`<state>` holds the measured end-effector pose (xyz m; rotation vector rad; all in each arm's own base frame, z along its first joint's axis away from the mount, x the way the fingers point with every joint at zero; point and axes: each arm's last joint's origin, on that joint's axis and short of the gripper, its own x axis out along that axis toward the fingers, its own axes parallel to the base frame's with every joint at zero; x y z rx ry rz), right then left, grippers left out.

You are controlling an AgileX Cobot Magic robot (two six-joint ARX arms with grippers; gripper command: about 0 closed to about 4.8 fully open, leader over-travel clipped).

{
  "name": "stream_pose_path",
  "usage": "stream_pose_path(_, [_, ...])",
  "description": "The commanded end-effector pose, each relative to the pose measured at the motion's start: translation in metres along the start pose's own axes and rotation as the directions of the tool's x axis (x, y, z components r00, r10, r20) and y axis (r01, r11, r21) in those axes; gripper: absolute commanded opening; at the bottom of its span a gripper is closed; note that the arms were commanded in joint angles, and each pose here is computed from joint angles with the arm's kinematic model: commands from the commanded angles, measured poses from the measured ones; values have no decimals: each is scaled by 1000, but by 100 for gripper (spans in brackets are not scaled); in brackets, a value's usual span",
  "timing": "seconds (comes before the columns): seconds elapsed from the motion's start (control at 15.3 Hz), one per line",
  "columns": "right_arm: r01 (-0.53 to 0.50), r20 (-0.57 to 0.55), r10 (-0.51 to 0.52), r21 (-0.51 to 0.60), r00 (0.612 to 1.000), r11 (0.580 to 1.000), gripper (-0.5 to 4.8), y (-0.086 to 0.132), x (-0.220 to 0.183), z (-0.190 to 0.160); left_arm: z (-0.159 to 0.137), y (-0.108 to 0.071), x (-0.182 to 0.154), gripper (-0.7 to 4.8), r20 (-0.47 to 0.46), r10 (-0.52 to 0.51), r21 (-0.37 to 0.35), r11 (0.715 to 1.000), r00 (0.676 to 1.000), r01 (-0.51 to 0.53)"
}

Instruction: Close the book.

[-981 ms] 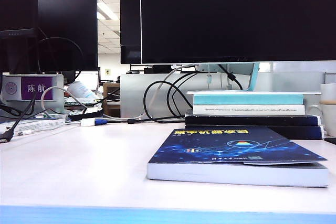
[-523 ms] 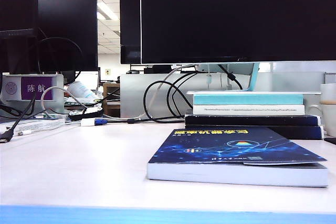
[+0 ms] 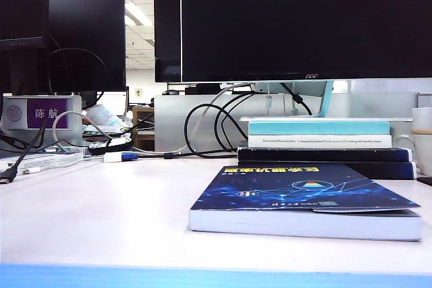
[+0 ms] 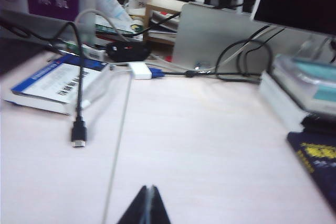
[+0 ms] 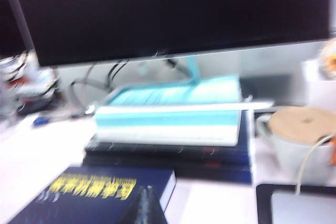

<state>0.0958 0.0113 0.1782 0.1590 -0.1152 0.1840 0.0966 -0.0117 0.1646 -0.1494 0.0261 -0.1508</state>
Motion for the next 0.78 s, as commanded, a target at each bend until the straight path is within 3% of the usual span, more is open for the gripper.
stream_pose_path(0.07, [43,-89,-45,-21,995,999,-1,-7,-1,-8,1,2,0,-5,12,24,22,999,1000,-24])
stream_pose_path(0.2, [229,-169,-231,-32,958,973,-1,-15,-3,-18,0,3,0,-5,-1,27,46,999,1000,-27])
stream_pose_path(0.26, [271,-189,-270,-24,944,962,-1,-16,-4,-20,0,3,0,-5,-1,31,45,999,1000,-31])
stream_pose_path(0.78, [279,-186,-272,8,944,960,-1,-16,-4,-20,0,3,0,-3,0,30,44,999,1000,-30])
